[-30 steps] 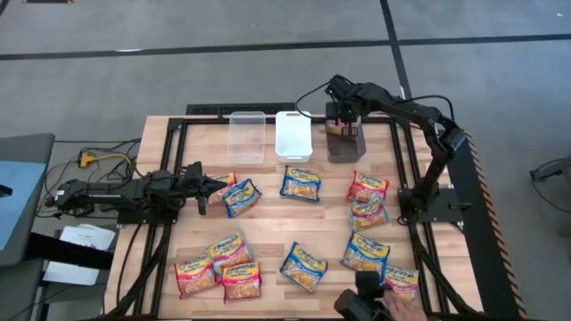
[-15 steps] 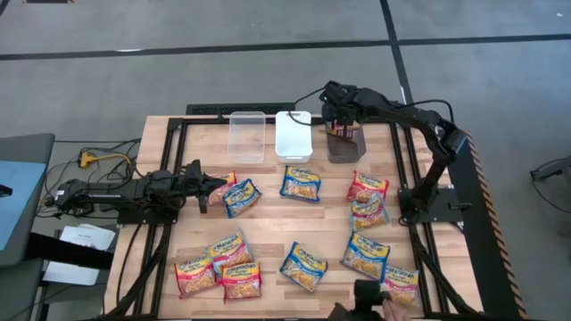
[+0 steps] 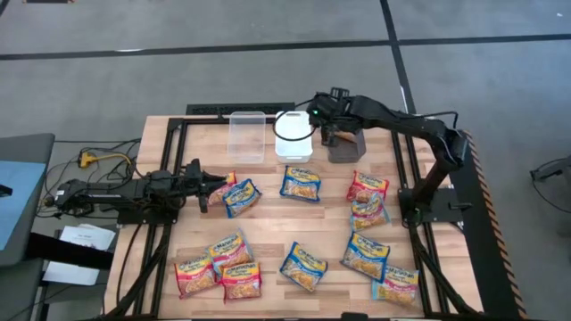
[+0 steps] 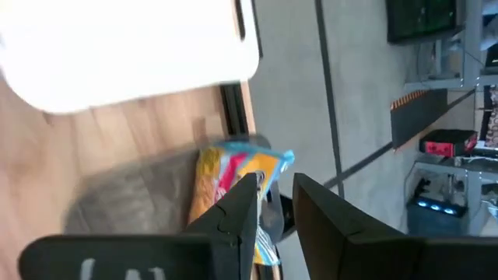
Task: Sort Maruchan noodles
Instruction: Put the blue noodle pack into the transparent bin
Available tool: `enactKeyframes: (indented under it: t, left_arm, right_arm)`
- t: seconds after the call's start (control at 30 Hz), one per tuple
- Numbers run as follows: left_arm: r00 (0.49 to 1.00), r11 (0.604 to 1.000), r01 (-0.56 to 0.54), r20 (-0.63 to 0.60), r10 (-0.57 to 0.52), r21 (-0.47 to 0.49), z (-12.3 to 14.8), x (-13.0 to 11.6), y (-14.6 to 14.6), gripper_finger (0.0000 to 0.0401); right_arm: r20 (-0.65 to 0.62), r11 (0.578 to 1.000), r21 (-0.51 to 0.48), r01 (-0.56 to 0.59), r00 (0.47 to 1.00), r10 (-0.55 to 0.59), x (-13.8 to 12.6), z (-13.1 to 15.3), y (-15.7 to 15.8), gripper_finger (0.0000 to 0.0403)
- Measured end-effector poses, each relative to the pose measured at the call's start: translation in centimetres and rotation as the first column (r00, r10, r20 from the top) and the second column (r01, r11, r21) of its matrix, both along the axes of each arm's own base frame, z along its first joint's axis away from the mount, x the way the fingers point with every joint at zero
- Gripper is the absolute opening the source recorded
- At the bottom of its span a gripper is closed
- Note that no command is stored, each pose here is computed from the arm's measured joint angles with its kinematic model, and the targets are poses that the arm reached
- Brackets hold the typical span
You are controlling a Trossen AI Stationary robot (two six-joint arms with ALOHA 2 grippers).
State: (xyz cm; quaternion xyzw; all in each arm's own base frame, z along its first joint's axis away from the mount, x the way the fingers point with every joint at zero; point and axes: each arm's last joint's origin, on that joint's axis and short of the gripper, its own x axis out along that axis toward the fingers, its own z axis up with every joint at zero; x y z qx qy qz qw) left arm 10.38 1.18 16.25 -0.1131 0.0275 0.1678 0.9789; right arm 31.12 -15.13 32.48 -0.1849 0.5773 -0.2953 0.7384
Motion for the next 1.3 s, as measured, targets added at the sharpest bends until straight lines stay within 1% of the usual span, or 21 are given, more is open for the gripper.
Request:
enactKeyframes:
  t: [0.17,0.27,0.37,0.47,0.6,0.77,0.9,1.0,1.1,1.2,1.3]
  left_arm:
    - [0.999,0.999,-0.033,0.001,0.033,0.007,0.0,0.0,0.1,0.0139]
    - [0.996,0.996,-0.094,0.007,0.093,0.015,0.1,-0.1,0.3,0.0176]
    - [0.988,0.987,-0.156,0.011,0.156,0.036,0.2,-0.2,0.4,0.0201]
    - [0.984,0.986,-0.164,0.07,0.162,0.025,0.7,-0.1,0.4,0.0211]
    - [0.971,0.985,-0.169,0.179,0.158,0.044,1.9,-0.2,0.4,0.0212]
    - [0.966,0.985,-0.159,0.219,0.139,0.073,4.6,-0.6,0.4,0.0213]
    - [0.965,0.981,-0.163,0.226,0.136,0.103,7.2,-1.1,0.4,0.0213]
    - [0.972,0.98,-0.162,0.192,0.138,0.115,8.9,-1.4,0.4,0.0213]
    - [0.984,0.982,-0.154,0.107,0.143,0.108,10.3,-1.5,0.4,0.0213]
    - [0.989,0.986,-0.148,-0.001,0.148,0.075,11.6,-1.4,0.4,0.0213]
    - [0.986,0.99,-0.135,-0.098,0.137,0.029,12.4,-1.0,0.3,0.0213]
  right_arm:
    - [0.094,1.0,0.004,-0.003,0.996,0.002,0.7,2.8,2.3,0.0109]
    - [0.142,1.0,0.01,-0.011,0.99,0.01,1.0,4.3,3.8,0.0109]
    - [0.214,1.0,0.017,-0.013,0.977,0.009,1.2,5.9,5.3,0.0109]
    - [0.282,1.0,0.014,-0.008,0.96,0.003,1.3,7.5,6.8,0.0109]
    - [0.337,0.998,0.017,-0.052,0.94,0.043,1.1,9.5,9.0,0.0109]
    - [0.387,0.992,0.007,-0.125,0.915,0.112,0.5,11.8,11.4,0.0109]
    - [0.438,0.986,-0.004,-0.164,0.886,0.149,0.1,13.4,12.7,0.0109]
    - [0.465,0.983,-0.011,-0.183,0.869,0.167,-0.2,14.2,13.3,0.0109]
    - [0.472,0.981,-0.012,-0.193,0.864,0.176,-0.4,14.7,13.7,0.0109]
    - [0.477,0.981,-0.014,-0.195,0.861,0.178,-0.6,14.9,13.7,0.0109]
    - [0.474,0.982,-0.012,-0.189,0.864,0.172,-0.6,14.9,13.5,0.0109]
